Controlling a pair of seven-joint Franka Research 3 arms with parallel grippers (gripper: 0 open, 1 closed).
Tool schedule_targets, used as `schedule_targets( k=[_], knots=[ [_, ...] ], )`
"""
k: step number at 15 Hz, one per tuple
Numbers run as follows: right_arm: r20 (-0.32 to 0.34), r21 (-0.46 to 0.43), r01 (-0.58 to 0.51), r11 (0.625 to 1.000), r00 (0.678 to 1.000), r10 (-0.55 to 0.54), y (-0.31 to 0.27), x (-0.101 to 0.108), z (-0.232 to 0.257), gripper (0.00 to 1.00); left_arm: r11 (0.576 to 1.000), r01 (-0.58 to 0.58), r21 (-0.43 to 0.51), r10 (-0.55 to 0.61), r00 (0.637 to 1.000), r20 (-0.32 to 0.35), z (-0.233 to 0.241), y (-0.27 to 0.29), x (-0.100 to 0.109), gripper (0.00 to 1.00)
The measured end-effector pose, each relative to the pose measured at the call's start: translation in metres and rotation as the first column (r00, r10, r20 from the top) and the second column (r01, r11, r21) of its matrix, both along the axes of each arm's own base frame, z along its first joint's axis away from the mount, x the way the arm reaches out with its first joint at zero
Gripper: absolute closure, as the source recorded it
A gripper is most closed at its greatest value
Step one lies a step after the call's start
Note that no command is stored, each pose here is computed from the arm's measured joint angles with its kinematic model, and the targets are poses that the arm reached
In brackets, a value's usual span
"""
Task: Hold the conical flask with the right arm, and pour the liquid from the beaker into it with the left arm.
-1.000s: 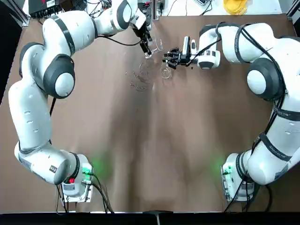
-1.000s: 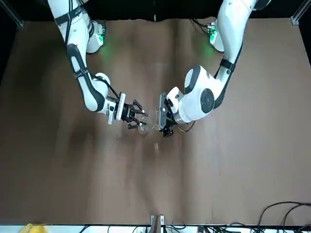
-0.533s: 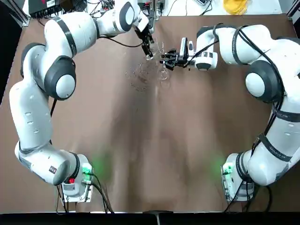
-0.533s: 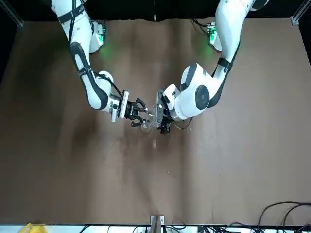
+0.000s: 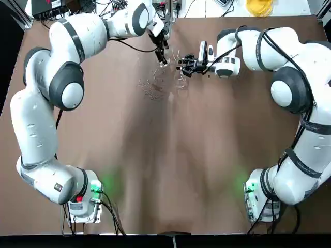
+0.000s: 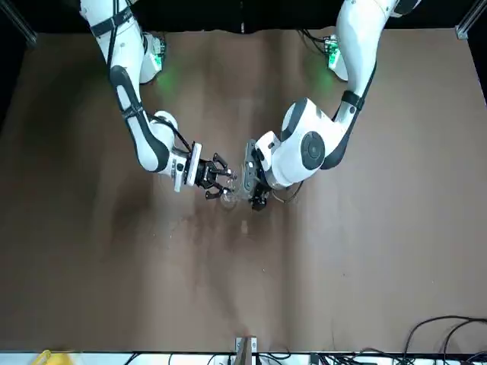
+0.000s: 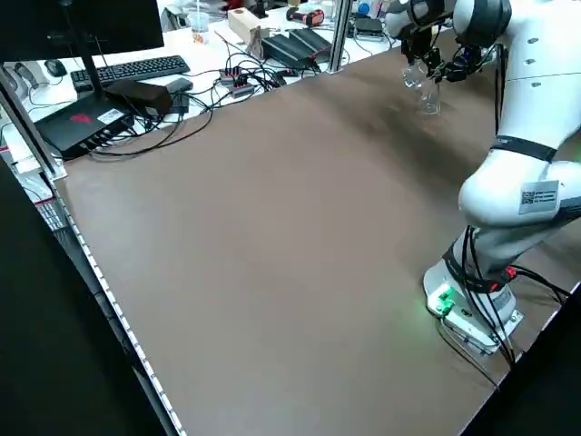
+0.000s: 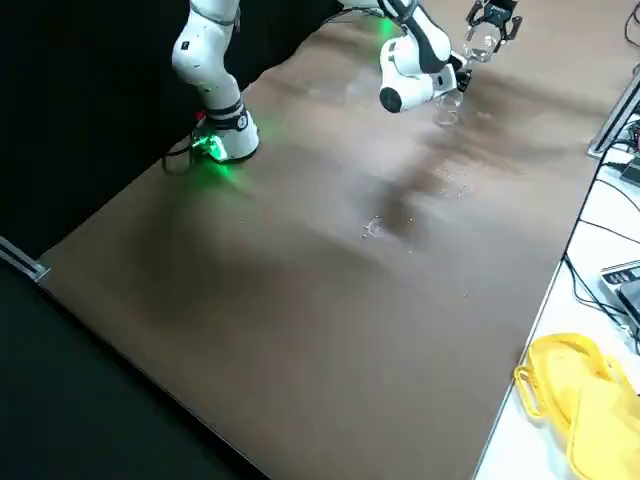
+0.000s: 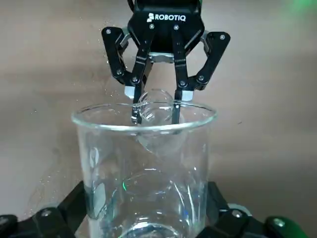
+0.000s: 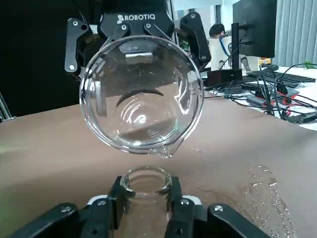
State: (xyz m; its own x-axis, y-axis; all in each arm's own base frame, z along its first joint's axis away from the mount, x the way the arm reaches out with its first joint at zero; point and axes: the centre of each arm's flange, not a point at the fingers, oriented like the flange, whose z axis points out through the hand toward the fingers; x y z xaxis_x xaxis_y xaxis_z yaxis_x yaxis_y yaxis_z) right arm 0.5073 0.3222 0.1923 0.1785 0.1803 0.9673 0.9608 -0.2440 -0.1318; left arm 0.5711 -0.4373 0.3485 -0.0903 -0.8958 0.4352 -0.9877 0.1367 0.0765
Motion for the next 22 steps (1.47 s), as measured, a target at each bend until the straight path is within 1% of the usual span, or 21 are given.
schedule_targets(
  k=[13,19,22],
  knots=[
    [-0.008,-0.004,0.001,1.000,1.000,-0.001,0.005,-0.003,-0.001,0.61,0.995,0.077,0.068,-0.077,0.997,-0.014,-0.006,-0.008,-0.014,0.02],
    [-0.011,-0.007,0.001,1.000,1.000,-0.001,0.005,-0.004,-0.003,0.61,0.994,0.079,0.080,-0.076,0.996,-0.039,-0.005,-0.008,-0.017,0.02],
    [-0.011,-0.006,0.001,1.000,1.000,-0.002,0.005,-0.004,-0.003,0.61,0.992,0.061,0.114,-0.056,0.998,-0.038,0.002,-0.007,-0.019,0.02]
  ],
)
